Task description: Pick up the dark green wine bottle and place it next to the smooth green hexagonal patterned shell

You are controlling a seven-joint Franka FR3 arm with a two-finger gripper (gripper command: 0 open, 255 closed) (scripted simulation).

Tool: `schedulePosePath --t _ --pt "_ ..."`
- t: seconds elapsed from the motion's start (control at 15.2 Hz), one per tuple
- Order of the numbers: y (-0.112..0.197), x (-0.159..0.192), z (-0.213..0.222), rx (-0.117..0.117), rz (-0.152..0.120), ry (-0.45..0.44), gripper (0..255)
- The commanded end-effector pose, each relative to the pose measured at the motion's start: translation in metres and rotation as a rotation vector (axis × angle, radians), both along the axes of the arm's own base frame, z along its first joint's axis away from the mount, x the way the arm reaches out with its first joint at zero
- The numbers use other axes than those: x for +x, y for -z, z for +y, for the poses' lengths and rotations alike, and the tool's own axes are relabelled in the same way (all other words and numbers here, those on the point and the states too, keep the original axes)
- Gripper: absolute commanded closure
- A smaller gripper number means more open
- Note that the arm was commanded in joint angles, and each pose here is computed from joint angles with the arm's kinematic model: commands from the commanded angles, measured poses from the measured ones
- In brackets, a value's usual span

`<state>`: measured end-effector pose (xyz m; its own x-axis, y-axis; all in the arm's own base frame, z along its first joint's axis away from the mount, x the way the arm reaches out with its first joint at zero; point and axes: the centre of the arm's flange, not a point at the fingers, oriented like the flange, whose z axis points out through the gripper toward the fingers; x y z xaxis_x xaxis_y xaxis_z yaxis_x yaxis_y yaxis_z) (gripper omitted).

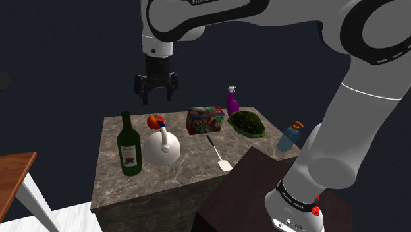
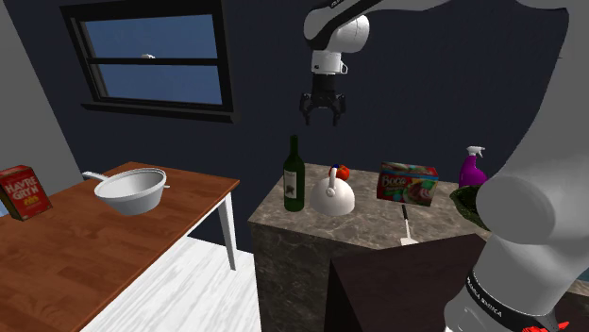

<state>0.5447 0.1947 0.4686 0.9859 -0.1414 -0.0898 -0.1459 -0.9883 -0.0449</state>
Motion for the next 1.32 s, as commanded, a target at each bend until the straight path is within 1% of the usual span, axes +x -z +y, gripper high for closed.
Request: schedulePosePath --t 0.0,0.46,0.53,0.99,1.25 --pt "0.011 0.02 0.015 0.001 0.003 0.004 0" --pt "0.045 0.089 0.069 0.002 0.014 0.016 0" --pt "0.047 0.093 0.072 0.002 0.014 0.017 0" --pt "0.087 0.089 0.074 0.002 0.014 0.017 0" --pt "0.087 0.089 0.074 0.002 0.014 0.017 0"
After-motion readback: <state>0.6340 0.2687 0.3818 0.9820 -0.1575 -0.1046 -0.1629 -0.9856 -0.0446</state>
